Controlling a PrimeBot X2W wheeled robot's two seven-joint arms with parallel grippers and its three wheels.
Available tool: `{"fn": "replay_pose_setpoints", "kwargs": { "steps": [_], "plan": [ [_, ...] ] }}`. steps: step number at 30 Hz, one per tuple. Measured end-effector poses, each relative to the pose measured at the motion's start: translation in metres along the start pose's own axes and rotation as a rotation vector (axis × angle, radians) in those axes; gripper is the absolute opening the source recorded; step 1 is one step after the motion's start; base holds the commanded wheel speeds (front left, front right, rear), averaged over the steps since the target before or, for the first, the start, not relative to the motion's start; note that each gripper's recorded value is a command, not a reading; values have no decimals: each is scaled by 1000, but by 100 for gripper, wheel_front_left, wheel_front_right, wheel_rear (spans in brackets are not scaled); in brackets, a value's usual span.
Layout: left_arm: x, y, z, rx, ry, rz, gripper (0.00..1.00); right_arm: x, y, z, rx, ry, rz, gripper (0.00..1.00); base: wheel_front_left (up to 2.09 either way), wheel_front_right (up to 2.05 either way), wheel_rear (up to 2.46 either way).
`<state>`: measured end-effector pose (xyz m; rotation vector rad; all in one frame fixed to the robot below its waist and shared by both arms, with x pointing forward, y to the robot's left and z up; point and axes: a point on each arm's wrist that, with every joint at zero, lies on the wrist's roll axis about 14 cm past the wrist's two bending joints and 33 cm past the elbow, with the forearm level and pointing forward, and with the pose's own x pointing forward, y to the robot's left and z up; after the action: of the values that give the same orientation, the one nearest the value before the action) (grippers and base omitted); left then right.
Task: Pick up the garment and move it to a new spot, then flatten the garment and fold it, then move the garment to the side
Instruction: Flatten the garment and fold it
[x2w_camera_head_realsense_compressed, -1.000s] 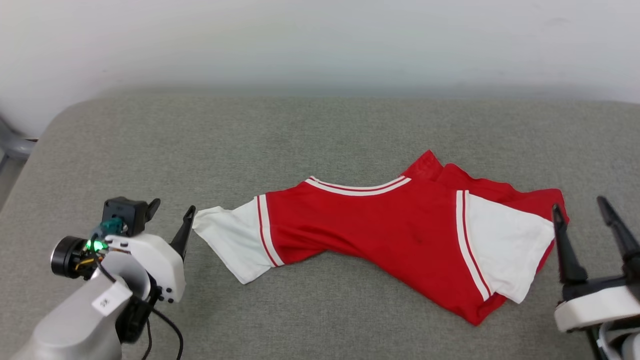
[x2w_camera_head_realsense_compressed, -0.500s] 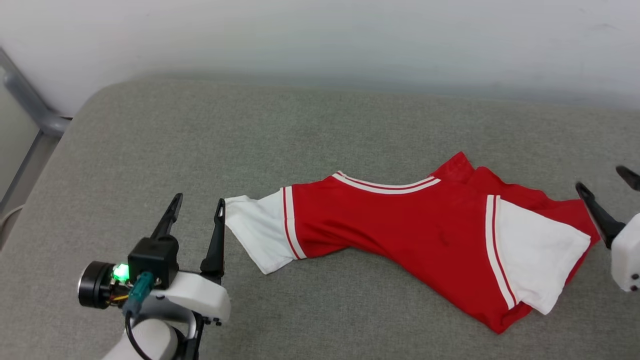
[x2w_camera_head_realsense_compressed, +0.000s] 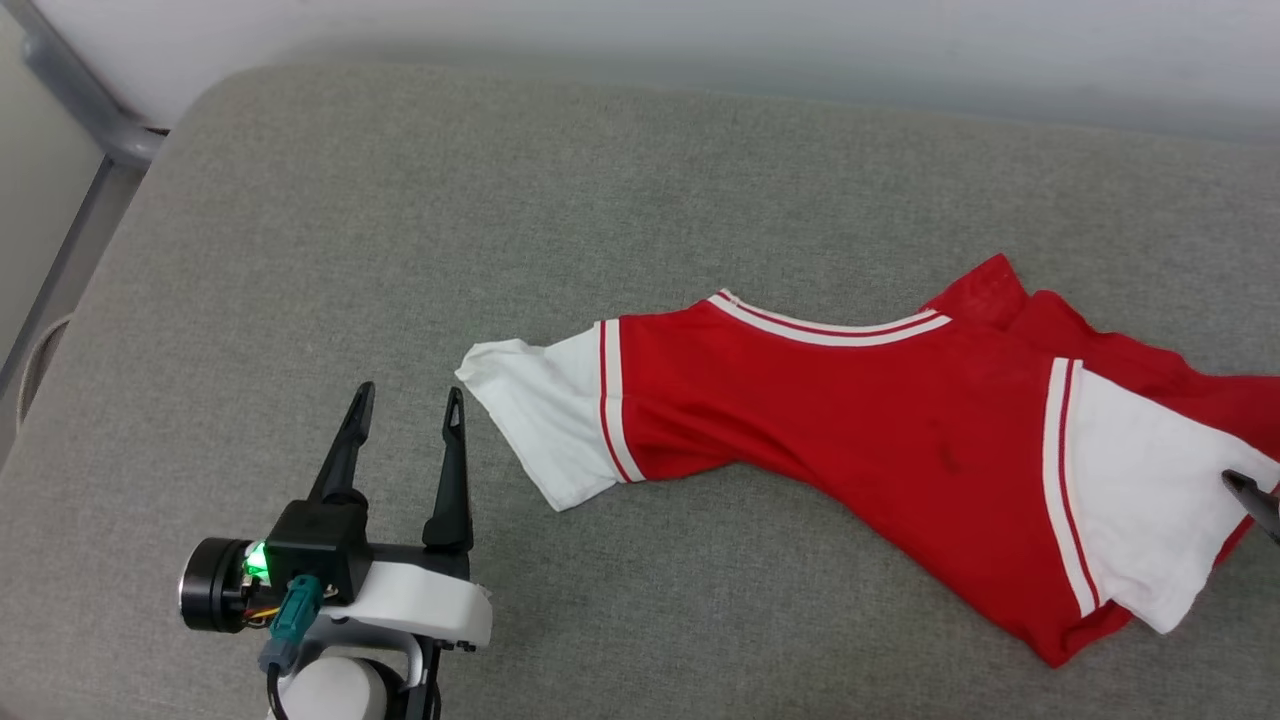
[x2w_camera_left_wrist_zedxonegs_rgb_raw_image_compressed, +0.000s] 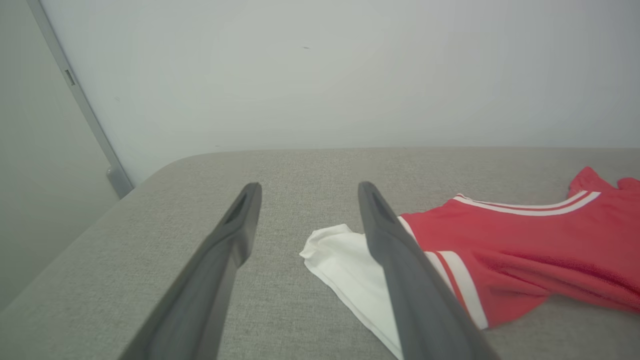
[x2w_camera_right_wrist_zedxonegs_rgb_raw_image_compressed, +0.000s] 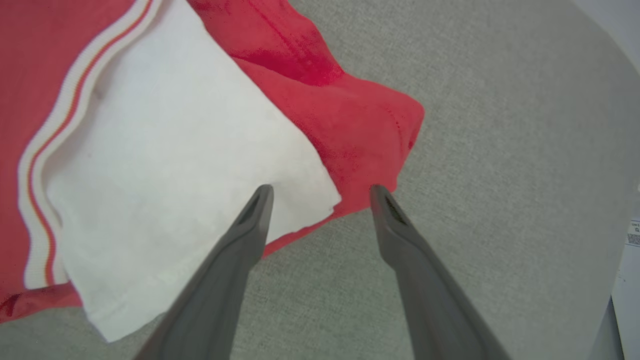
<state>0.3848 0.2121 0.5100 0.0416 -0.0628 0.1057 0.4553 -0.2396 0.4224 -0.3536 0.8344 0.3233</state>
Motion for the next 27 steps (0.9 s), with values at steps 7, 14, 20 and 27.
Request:
{"fn": "replay_pose_setpoints", "kwargs": {
  "steps": [7, 14, 20, 27],
  "plan": [
    [12, 8, -22, 8, 46, 32, 100, 55, 20, -36, 5, 170, 70, 100, 0, 0, 0],
    [13, 13, -28, 12, 58, 47, 100, 64, 15, -5, 28, 30, 69, 0, 0, 0, 0],
    [12, 13, -17, 4, 23, 42, 100, 38, -30, 88, 49, -318, -61, 0, 0, 0, 0],
    [0, 17, -15, -2, 23, 56, 100, 20, -34, 106, 62, -420, -91, 0, 0, 0, 0]
  ]
}}
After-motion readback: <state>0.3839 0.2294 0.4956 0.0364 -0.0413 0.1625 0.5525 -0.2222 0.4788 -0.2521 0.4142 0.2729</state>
